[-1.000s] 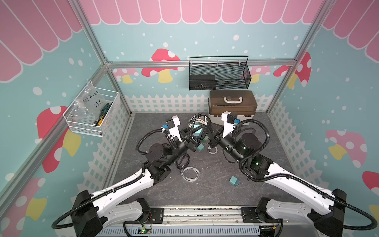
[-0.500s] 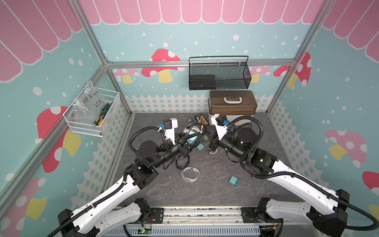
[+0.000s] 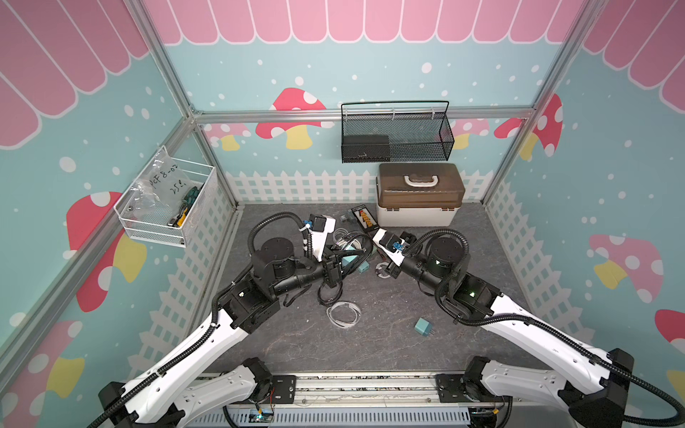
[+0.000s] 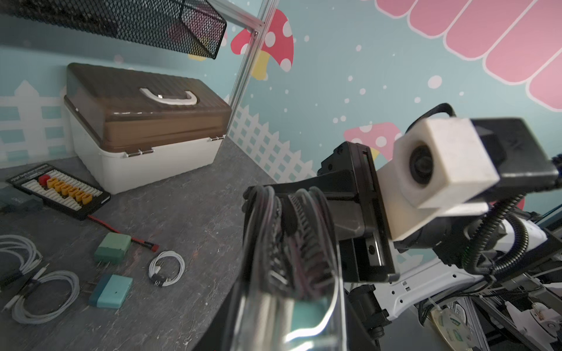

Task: Pack away charging kits
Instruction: Zip the zipper on the storage bag.

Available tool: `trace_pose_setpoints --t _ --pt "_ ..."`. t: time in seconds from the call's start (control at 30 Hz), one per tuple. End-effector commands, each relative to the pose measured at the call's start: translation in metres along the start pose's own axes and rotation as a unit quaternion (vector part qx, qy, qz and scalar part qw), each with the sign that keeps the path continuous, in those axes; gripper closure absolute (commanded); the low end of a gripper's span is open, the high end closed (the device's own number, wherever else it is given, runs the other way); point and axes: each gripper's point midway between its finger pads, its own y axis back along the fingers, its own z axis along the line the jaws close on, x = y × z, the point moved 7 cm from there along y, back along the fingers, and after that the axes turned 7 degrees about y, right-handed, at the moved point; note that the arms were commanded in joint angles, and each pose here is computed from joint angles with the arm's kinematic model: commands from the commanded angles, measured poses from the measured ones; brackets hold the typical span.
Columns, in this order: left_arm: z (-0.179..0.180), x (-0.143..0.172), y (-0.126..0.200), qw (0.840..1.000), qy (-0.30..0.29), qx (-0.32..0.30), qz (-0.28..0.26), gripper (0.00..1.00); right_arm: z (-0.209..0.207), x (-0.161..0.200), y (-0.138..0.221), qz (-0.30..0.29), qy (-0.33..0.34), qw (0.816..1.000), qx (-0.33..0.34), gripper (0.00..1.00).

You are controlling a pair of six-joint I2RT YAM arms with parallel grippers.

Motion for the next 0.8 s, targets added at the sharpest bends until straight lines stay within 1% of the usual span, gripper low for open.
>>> trace_pose_setpoints --t 0.0,0.07,0.13,0.3,0.5,0.57,0.77 --pt "0.014 0.025 0.003 0.995 0.025 -0.029 0.095 1.0 -0.037 -0.012 0.017 -0.049 0.079 0.99 0.104 1.0" --pt "0.017 0.03 -0.003 0.992 0.028 -0.029 0.122 1.0 -0.034 -0.008 0.017 -0.061 0.094 0.988 0.106 1.0" --pt "0.024 0.034 -0.008 0.989 0.03 -0.044 0.14 1.0 -0.031 -0.004 0.016 -0.066 0.112 0.987 0.1 1.0" --pt "0.041 0.048 -0.027 0.981 0.048 -0.067 0.175 1.0 -0.037 0.008 0.013 -0.044 0.132 0.984 0.108 1.0" --pt "0.05 0.058 -0.042 0.974 0.057 -0.067 0.208 1.0 -0.041 0.015 0.014 -0.057 0.148 0.984 0.077 1.0" --pt "0.053 0.059 -0.045 0.972 0.056 -0.071 0.217 1.0 -0.038 0.015 0.009 -0.058 0.159 0.984 0.055 1.0" --pt "0.063 0.066 -0.055 0.965 0.048 -0.096 0.24 1.0 -0.037 0.022 -0.01 -0.036 0.194 0.98 0.036 1.0"
